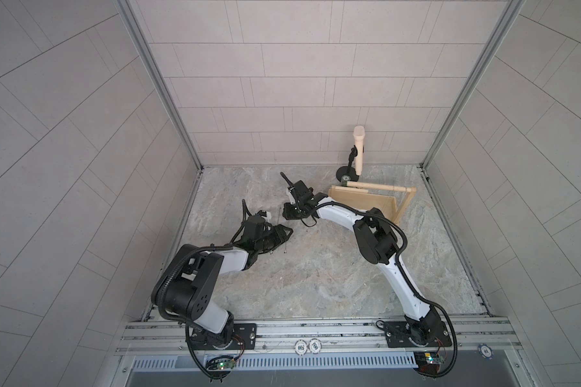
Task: Take the necklace off the jewelry display stand
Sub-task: Place the necklace at the center of the board.
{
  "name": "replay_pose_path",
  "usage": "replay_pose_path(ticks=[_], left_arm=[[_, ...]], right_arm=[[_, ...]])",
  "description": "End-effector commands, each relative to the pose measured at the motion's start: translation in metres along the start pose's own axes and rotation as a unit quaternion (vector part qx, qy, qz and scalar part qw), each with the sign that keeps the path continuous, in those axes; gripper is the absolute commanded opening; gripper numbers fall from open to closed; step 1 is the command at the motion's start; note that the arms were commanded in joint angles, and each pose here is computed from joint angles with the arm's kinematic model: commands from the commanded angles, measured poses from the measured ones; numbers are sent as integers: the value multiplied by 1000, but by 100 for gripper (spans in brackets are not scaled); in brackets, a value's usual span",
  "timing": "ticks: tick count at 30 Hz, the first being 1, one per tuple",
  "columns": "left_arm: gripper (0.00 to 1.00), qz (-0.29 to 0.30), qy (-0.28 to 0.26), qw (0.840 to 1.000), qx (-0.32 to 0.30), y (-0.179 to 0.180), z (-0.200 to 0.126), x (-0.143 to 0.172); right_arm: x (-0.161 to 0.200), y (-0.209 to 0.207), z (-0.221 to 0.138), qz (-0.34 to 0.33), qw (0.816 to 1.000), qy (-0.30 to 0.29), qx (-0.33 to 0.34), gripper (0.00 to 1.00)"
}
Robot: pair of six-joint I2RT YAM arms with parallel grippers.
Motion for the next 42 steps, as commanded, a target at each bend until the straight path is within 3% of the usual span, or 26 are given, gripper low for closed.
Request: replay_pose_path(ticks=[1,22,42], left_arm=[[57,-2,0,1000,11,1,6,5],[64,-10,22,998,-60,45,0,25],[64,-13,34,995,-92,61,-6,34]], right_arm=[[11,-8,9,16,1000,21,12,29],[8,-4,3,24,999,39,14,35],[7,-2,-10,30,997,71,15,50]])
Point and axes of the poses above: each gripper's point midway between its finger pads, its own z axis out along the fingers, its own y axis along the line the jaws close on, x = y × z, the point moved 1 cm from there along -z, back along the fingers, and after that the axes turned 12 degrees about -z, right-handed, at the moved point
